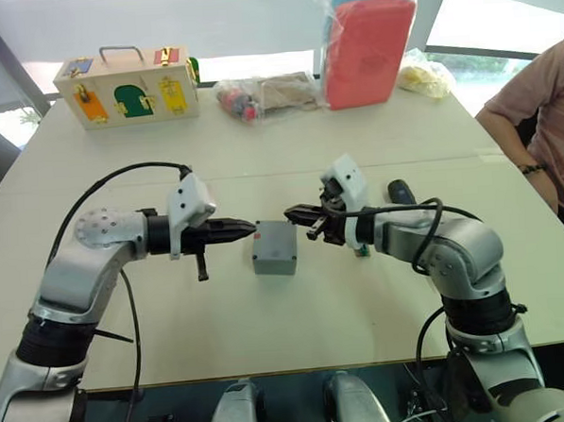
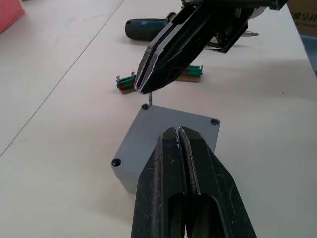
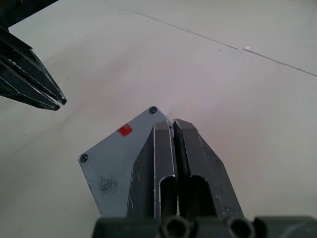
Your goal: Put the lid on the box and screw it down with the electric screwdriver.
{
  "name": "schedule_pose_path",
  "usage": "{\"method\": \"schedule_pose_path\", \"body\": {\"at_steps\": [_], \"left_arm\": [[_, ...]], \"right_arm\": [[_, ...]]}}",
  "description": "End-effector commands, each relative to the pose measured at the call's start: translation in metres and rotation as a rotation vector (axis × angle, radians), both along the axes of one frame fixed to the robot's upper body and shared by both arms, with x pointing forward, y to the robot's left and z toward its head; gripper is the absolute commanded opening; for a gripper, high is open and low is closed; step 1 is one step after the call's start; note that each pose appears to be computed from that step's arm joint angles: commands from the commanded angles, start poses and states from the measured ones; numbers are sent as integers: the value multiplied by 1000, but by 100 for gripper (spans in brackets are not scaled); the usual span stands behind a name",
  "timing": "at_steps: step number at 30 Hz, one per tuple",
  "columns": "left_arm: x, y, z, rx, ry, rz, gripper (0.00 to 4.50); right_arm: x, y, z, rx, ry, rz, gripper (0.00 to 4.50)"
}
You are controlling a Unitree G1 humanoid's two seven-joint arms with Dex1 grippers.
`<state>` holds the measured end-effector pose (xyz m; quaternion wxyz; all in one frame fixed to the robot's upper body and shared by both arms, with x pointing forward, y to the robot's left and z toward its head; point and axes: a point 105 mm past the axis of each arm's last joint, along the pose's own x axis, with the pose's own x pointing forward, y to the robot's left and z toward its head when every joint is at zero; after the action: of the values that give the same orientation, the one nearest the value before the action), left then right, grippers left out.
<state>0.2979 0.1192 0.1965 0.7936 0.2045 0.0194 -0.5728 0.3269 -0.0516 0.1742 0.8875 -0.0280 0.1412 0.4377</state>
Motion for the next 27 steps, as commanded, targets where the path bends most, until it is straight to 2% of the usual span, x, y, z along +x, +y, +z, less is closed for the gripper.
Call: {"method": "schedule_pose_path", "body": {"at_steps": [1,17,27], "left_arm": [[-4,1,9,-8,-36,3,0],[-6,-6,6,-17,-29,-17,0],[-8,-7,6,-19,-29,-18,0]], "right_arm": [[3,-1,4,-11,-39,6,3],[11,-12,4,-37,-57,-27,3],[10,-4,-4,-47,-40,0,3]]}}
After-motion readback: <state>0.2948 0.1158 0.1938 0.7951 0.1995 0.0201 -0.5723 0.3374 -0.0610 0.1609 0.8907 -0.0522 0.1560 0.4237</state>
